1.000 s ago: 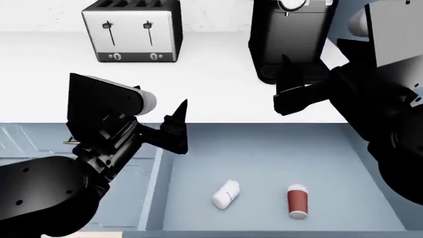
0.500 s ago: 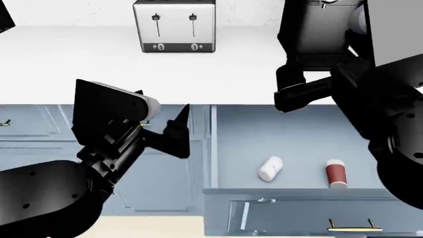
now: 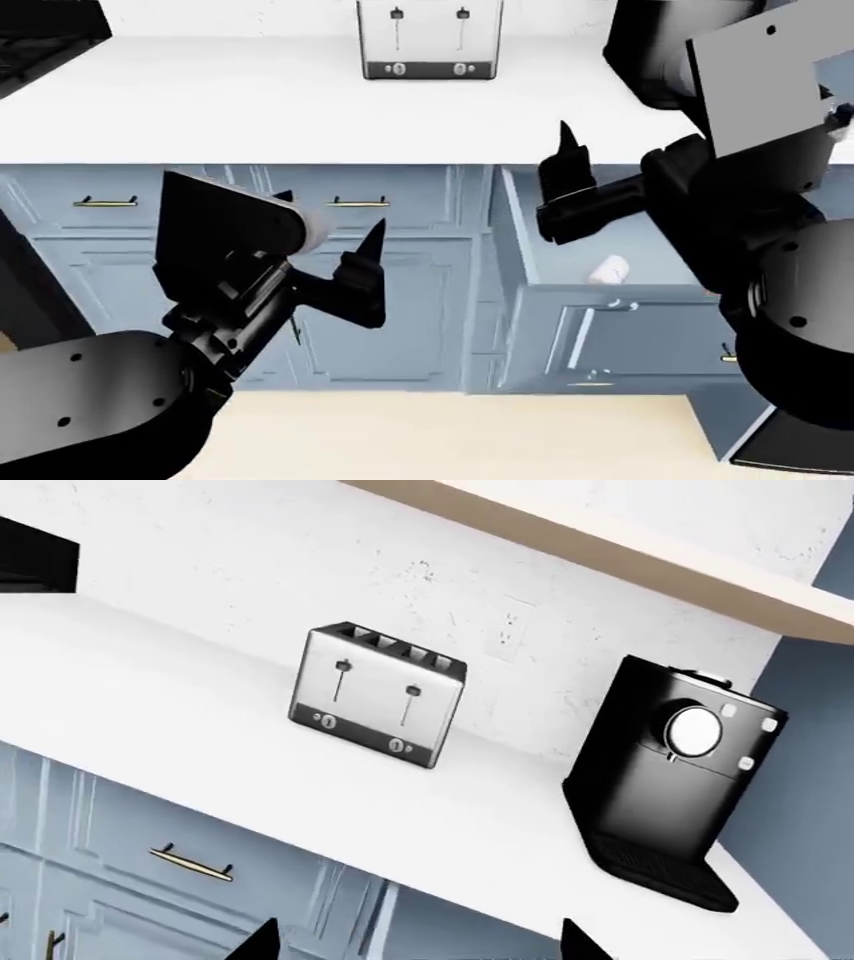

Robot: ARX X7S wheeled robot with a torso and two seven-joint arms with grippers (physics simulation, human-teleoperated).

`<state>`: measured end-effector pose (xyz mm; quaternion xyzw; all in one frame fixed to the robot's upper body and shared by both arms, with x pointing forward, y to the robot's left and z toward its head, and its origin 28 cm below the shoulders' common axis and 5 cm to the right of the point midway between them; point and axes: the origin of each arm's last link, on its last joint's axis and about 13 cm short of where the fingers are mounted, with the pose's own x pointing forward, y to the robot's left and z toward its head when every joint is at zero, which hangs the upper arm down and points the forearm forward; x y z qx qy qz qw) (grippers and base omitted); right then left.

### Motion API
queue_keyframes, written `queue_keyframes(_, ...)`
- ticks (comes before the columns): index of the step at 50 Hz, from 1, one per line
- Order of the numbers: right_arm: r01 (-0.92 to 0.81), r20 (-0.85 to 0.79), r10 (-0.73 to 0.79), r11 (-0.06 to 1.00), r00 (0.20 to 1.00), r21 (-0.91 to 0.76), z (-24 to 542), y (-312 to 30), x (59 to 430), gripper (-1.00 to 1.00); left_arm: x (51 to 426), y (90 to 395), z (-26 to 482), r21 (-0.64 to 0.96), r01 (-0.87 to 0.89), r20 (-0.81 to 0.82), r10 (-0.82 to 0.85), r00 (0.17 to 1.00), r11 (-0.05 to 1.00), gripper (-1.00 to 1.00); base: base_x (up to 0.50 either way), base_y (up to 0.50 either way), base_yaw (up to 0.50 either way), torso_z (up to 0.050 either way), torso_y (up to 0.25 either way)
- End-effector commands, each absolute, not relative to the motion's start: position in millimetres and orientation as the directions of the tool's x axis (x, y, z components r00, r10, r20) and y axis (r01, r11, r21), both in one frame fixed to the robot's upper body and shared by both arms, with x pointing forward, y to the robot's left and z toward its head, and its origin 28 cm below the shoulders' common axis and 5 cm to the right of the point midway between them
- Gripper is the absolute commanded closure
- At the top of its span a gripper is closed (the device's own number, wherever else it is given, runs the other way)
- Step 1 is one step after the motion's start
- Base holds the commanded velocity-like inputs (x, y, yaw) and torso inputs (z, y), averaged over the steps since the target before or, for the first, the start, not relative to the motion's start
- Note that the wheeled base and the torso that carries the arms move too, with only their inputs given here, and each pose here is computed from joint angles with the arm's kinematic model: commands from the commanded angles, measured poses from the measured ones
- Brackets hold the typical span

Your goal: Pick and place the shaker into the drawer. Then close the cabinet.

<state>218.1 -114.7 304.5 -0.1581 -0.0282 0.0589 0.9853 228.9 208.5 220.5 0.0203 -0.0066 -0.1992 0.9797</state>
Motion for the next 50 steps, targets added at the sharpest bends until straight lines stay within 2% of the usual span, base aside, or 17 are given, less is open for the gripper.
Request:
queue_keyframes(1, -0.129, 0.019, 0.143, 0.939, 0.99, -0.319, 297, -113, 221, -1.0, 231, 209, 217, 0.042, 0.388, -0.001, -0.389, 0.921, 0.921, -1.0, -0.25, 0.5, 0.0, 0.0, 0.0)
queue_keyframes(24, -0.144, -0.006, 0.149, 0.942, 0.989, -0.302, 286, -113, 225, -1.0, 231, 206, 214, 0.042, 0.395, -0.01, -0.394, 0.919, 0.918, -1.0, -0.22, 0.5, 0.0, 0.0, 0.0)
queue_keyframes(30, -0.185, -0.015, 0.186, 0.955, 0.982, -0.233, 274, -110, 234, -1.0, 240, 202, 205, -0.008, 0.351, -0.028, -0.351, 0.936, 0.936, -1.0, -0.06, 0.25, 0.0, 0.0, 0.0)
queue_keyframes(37, -0.241, -0.066, 0.237, 0.968, 0.969, -0.064, 220, -104, 299, -1.0, 284, 183, 152, -0.155, 0.199, -0.023, -0.204, 0.979, 0.968, -1.0, 0.0, 0.0, 0.0, 0.0, 0.0)
queue_keyframes(40, -0.181, 0.014, 0.182, 0.982, 0.983, -0.042, 196, -104, 324, -1.0, 305, 179, 117, -0.133, 0.061, 0.012, -0.06, 0.998, 0.989, -1.0, 0.0, 0.0, 0.0, 0.0, 0.0)
queue_keyframes(42, -0.134, 0.057, 0.137, 0.989, 0.989, -0.055, 176, -106, 333, -1.0, 310, 179, 93, -0.097, 0.026, 0.031, -0.023, 0.999, 0.995, -1.0, 0.0, 0.0, 0.0, 0.0, 0.0)
queue_keyframes(44, -0.119, 0.037, 0.123, 0.99, 0.992, -0.076, 151, -106, 337, -1.0, 312, 179, 74, -0.022, -0.02, 0.034, 0.021, 0.999, 1.0, -1.0, 0.0, 0.0, 0.0, 0.0, 0.0)
queue_keyframes(47, -0.124, -0.001, 0.124, 0.992, 0.992, -0.012, 114, -105, 338, -1.0, 311, 180, 50, 0.072, -0.039, 0.008, 0.039, 0.999, 0.997, -1.0, 0.0, 0.0, 0.0, 0.0, 0.0)
queue_keyframes(49, -0.122, -0.035, 0.122, 0.993, 0.992, 0.009, 91, -104, 340, -1.0, 311, 181, 38, 0.082, -0.017, -0.038, 0.02, 0.999, 0.997, -1.0, 0.0, 0.0, 0.0, 0.0, 0.0)
queue_keyframes(50, -0.123, -0.065, 0.123, 0.992, 0.99, 0.011, 81, -102, 341, -1.0, 314, 182, 36, 0.027, -0.047, -0.072, 0.049, 0.996, 0.999, -1.0, 0.0, 0.0, 0.0, 0.0, 0.0)
